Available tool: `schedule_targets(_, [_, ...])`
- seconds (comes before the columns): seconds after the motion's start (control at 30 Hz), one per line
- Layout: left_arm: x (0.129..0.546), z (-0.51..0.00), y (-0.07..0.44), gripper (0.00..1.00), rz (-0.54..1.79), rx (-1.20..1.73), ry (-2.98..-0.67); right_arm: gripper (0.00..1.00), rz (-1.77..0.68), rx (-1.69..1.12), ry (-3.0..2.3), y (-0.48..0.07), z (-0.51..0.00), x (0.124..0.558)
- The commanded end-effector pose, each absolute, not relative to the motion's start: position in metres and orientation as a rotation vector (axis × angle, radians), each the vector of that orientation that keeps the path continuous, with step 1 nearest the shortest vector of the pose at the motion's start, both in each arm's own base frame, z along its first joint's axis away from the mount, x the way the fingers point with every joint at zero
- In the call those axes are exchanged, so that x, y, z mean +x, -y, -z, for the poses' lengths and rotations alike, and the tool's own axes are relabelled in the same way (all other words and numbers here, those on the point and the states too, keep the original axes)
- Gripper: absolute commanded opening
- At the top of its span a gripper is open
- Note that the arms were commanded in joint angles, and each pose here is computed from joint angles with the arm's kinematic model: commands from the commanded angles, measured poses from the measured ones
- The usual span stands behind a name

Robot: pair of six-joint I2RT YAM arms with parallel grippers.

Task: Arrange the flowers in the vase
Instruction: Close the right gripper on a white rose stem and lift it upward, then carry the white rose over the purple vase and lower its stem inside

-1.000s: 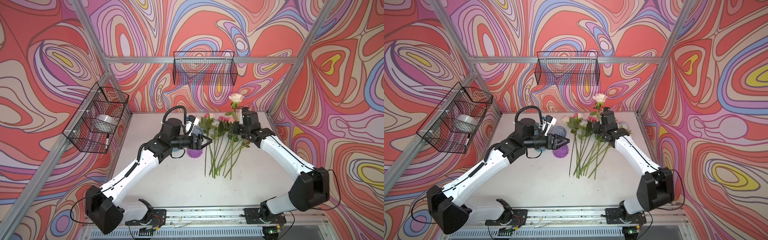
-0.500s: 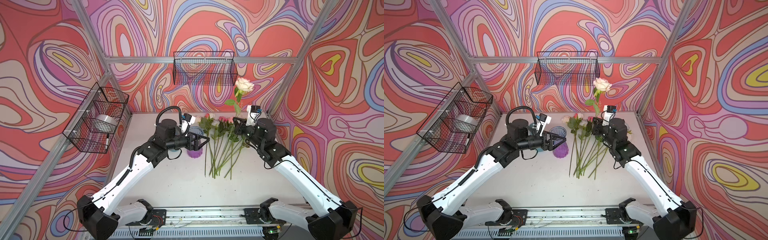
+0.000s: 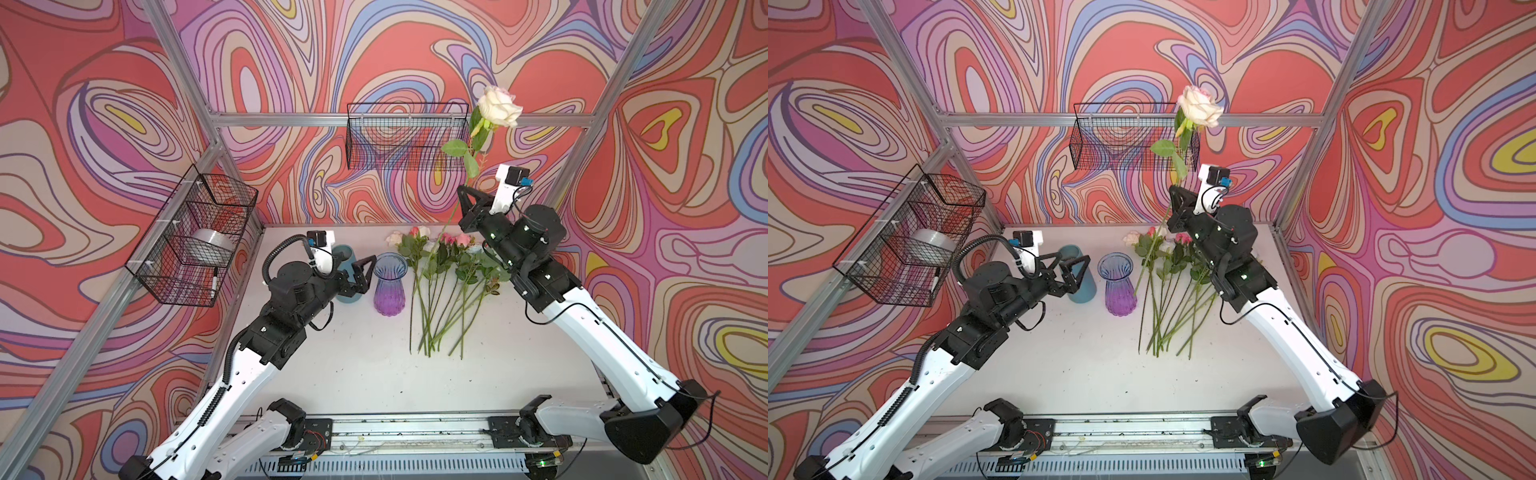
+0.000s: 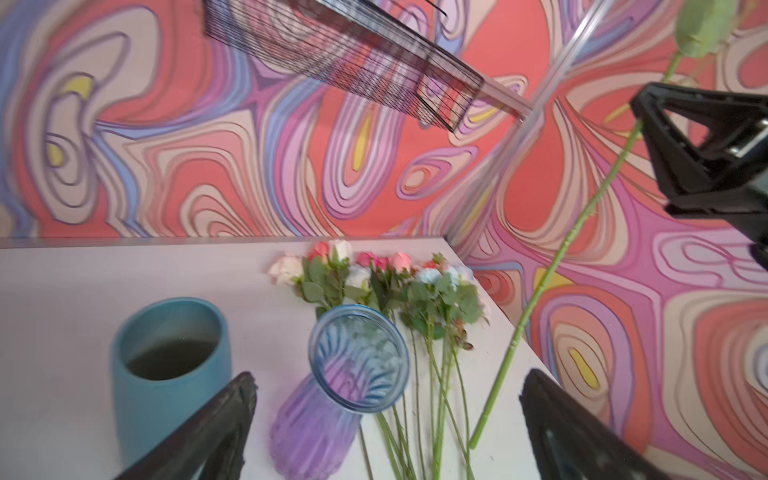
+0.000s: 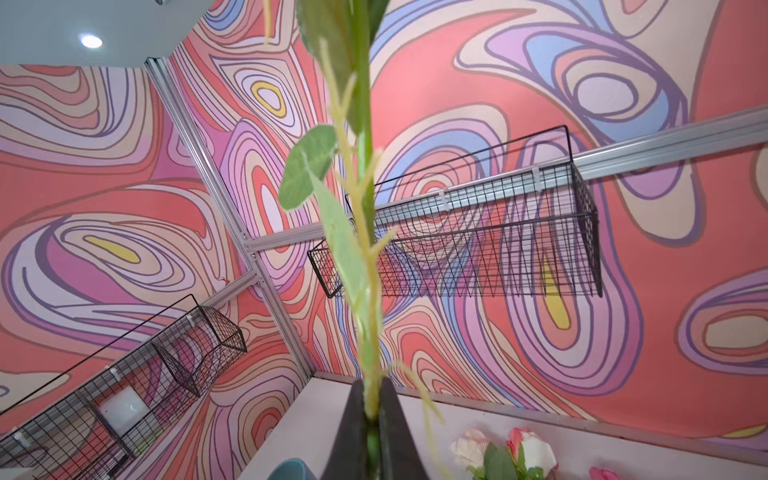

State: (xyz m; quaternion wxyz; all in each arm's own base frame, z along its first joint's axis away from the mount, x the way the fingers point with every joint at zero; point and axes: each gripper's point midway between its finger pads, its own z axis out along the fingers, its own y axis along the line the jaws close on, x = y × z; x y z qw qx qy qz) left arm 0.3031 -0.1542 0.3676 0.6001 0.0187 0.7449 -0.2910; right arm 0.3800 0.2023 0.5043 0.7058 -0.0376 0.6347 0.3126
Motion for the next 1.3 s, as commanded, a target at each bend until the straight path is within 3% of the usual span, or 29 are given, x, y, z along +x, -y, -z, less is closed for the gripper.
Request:
schedule_targets(0.0, [0.314,-0.376,0.109,1.00,0.543,-0.185,-1.642,0.00,-0.745,-0.094,-1.324,-0.217,-0.531,0.384])
schedule_targets(0.2, [0.312,-0.376,0.087,1.00,0.514,-0.279,-1.585,0.00,-0.779,-0.130,-1.306,-0.246,-0.540,0.398])
schedule_targets(0.67, [0.316,-0.372,0.098,1.00,0.568,-0.251,-1.611,0.00,-0.641,-0.151,-1.313,-0.268,-0.524,0.443])
schedule_targets(0.97, [0.317,-0.371,0.102,1.00,0.591,-0.245,-1.621,0.00,-0.600,-0.147,-1.423,-0.278,-0.471,0.466])
schedule_targets(1.27, [0.322,-0.366,0.108,0.99,0.638,-0.244,-1.649,0.00,-0.664,-0.224,-1.566,-0.320,-0.394,0.452])
